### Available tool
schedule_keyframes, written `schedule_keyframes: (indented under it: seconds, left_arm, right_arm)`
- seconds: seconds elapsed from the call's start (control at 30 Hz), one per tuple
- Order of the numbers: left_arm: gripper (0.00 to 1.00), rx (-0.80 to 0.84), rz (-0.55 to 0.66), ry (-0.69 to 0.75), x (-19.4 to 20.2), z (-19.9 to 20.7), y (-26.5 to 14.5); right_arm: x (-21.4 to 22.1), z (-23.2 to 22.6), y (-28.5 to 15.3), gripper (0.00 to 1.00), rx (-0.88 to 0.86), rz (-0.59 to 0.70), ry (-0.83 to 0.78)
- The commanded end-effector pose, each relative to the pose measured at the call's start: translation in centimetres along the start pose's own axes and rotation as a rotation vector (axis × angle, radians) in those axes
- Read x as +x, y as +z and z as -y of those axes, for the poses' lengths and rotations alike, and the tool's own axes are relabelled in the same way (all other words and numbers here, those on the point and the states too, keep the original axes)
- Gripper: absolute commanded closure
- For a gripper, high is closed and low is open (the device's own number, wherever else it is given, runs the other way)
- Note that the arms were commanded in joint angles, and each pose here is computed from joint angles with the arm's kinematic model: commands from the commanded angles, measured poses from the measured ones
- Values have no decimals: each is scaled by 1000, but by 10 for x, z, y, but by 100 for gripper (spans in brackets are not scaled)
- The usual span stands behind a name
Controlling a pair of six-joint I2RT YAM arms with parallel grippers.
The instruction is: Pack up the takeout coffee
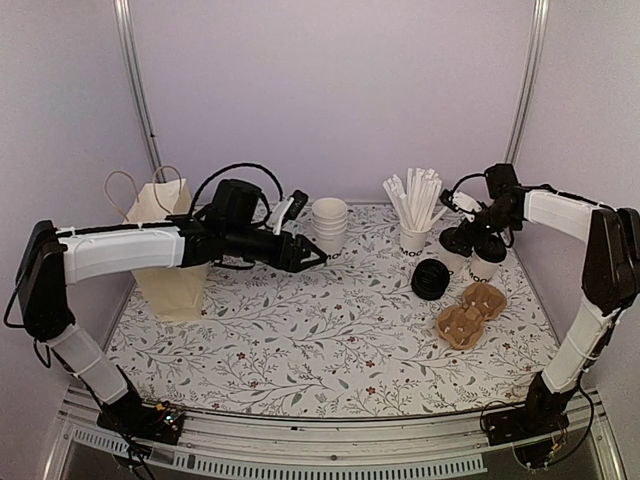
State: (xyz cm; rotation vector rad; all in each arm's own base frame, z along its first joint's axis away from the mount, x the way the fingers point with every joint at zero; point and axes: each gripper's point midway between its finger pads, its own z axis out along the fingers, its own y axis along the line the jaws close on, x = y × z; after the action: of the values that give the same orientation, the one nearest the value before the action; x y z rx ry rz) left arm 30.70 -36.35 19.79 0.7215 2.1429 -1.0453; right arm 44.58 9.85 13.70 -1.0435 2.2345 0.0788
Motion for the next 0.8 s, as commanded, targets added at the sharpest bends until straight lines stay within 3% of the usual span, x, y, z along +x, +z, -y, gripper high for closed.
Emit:
schedule_keyframes:
  seconds: [0.0,0.13,0.4,0.6,0.77]
  left_arm:
    - [35,-22,46,57,-25,4,-20]
    - [35,-61,64,101,-44,12,-39]
    - [32,-353,134,213,-91,5,-116]
    - [33,-675,287,178,-129,-11,-209]
    - [34,-942,359,91,-131,-35,-289]
  right_arm:
    - [-23,4,-29,1,24,77,7]
    - [-27,1,-46,1,27,87,16]
    - [-36,-30,-99,1,-14,192,17]
    - [-41,-79,-121,1,-205,324,21]
    - [-41,-107,-122,2,-347,408,25]
